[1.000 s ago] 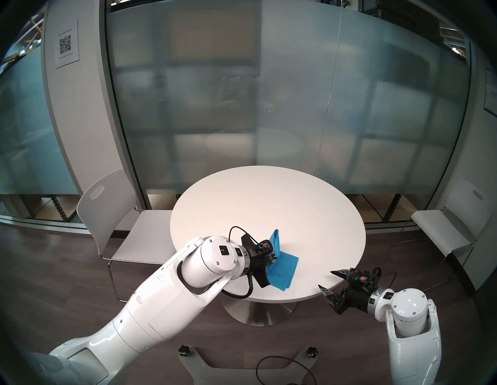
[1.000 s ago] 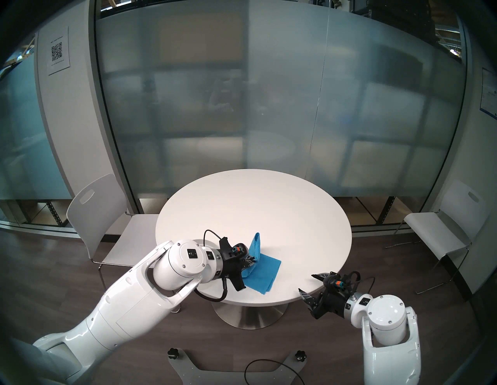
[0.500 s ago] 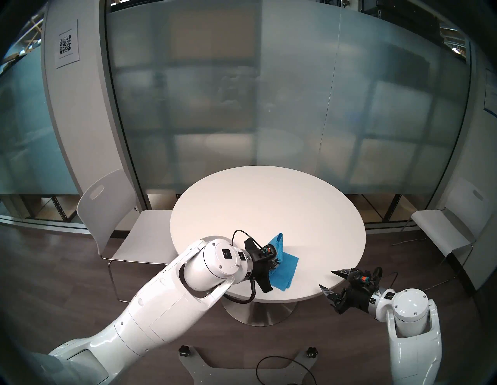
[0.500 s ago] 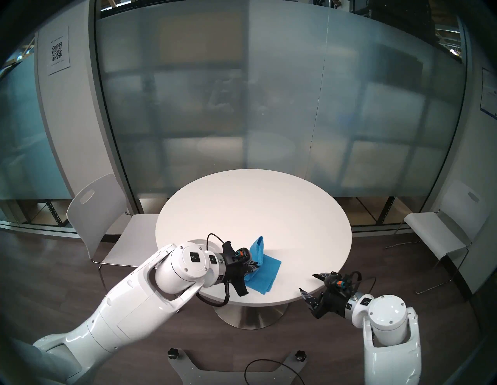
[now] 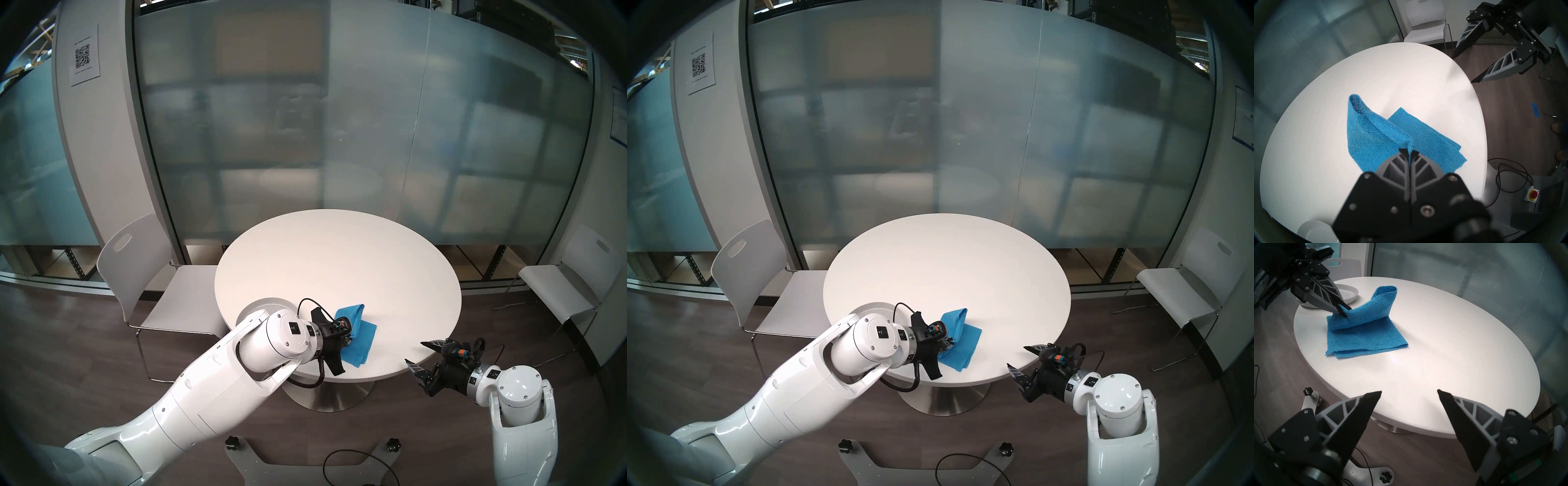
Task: Fold the napkin in half twice and place it beside the plate
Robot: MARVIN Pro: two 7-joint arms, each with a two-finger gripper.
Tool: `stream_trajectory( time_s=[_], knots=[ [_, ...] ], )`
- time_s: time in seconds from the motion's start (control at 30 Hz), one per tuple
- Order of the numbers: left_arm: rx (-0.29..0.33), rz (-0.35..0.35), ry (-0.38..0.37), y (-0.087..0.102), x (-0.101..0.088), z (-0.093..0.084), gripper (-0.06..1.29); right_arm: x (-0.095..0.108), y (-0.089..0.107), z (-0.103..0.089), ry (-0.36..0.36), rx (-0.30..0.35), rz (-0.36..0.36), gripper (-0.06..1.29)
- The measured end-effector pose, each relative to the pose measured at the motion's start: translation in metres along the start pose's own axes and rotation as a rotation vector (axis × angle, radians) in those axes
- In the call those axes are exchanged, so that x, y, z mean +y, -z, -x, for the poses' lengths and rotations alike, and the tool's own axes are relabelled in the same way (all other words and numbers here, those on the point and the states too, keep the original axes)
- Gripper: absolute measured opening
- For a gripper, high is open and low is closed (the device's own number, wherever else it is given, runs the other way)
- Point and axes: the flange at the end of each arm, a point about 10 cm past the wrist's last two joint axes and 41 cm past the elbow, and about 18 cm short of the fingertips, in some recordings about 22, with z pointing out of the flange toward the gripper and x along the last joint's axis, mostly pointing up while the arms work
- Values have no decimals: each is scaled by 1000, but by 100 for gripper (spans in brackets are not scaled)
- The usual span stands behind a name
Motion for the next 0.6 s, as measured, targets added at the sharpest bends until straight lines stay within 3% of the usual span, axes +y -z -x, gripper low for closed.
stream_trajectory(
  time_s=[0.6],
  knots=[
    [6, 52, 2, -8, 16, -12, -2, 0, 3, 4, -9, 2, 8, 99]
  ],
)
